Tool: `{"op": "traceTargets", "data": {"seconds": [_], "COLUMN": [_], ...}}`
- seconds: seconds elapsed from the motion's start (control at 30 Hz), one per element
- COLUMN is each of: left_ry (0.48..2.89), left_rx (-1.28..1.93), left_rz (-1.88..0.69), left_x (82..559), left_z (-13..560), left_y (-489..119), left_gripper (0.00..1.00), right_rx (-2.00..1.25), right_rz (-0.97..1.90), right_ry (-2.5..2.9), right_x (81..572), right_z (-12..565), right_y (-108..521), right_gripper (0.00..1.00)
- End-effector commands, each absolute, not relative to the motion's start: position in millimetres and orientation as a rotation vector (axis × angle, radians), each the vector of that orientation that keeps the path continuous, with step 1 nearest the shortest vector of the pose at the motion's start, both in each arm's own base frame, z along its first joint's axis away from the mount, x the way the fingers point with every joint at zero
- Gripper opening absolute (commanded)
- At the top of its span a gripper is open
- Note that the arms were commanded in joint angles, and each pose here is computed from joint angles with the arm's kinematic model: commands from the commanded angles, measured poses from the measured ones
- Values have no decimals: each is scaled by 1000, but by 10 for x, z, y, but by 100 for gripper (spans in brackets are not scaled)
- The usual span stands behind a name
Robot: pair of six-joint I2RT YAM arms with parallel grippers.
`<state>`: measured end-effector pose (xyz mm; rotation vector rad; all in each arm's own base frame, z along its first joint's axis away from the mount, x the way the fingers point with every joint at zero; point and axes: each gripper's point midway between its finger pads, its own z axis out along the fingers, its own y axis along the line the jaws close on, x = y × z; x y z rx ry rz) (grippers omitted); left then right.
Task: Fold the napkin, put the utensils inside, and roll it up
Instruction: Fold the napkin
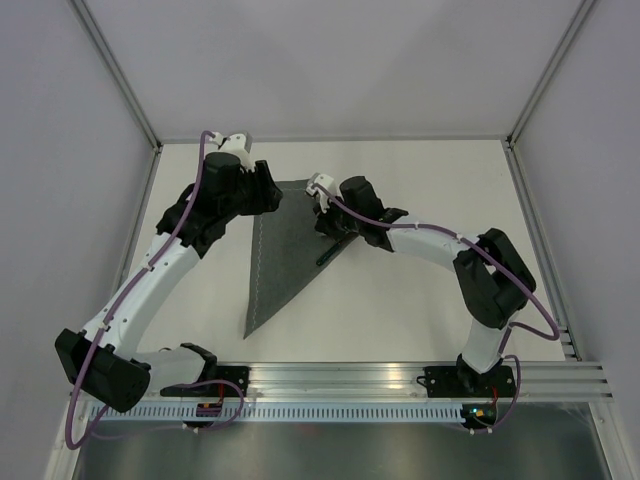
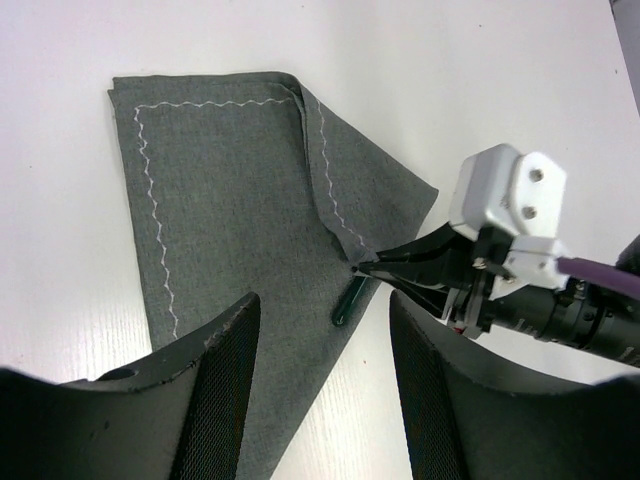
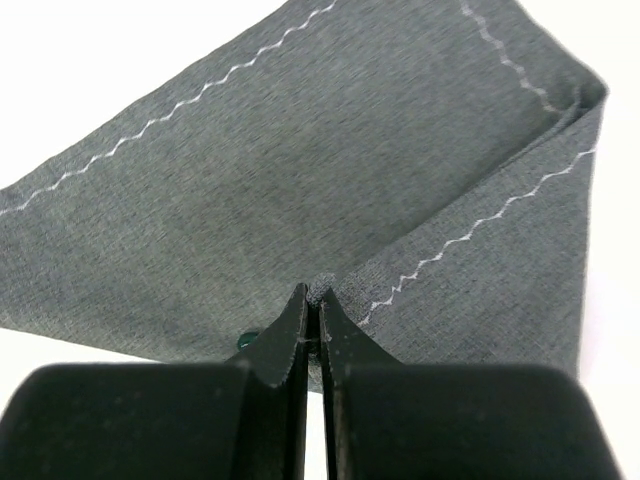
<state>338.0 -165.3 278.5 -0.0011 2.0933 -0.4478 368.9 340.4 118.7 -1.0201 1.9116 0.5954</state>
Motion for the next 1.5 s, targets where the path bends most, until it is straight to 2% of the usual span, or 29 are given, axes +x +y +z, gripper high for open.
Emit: {"op": "traceTargets", "data": {"seconds": [0.0,0.1,0.2,0.23,0.27,0.33,0.4,0.43,0.83,1.0,1.27,1.43,1.47], "left_ry": [2083,2094,2100,2099,2101,2101,2103,2101,2055,2027,1975,1847,1824], "left_rx": [-13,-11,-8,-5,-4,0,1,3,4,1,-25,-181,-203], "left_rz": [-460,-455,-455,-456,-457,-461,-462,-466,-488,-503,-503,-456,-451], "left_x": [3336,3340,3336,3338,3335,3337,3333,3331,3304,3276,3211,3119,3092], "left_z": [2842,2794,2768,2768,2765,2758,2755,2764,2981,3140,3380,3838,3902], "left_y": [-1625,-1626,-1629,-1633,-1634,-1643,-1645,-1649,-1643,-1633,-1537,-1205,-1153], "left_gripper": [60,60,60,60,60,60,60,60,62,64,65,70,70], "right_rx": [-1067,-1093,-1117,-1125,-1129,-1137,-1143,-1143,-1177,-1199,-1316,-1521,-1597], "right_rz": [553,553,546,552,553,567,578,584,681,696,591,542,541], "right_ry": [1914,1926,1940,1939,1944,1936,1926,1913,1844,1819,1806,1595,1549], "right_x": [3677,3623,3576,3559,3552,3529,3520,3520,3330,3214,2993,2290,2012], "right_z": [1031,943,847,839,829,859,912,962,1387,1508,1394,1342,1210], "right_y": [3443,3481,3488,3495,3486,3503,3525,3538,3724,3792,3785,4128,4183], "right_gripper": [1,1,7,11,22,35,41,49,71,71,69,67,67]}}
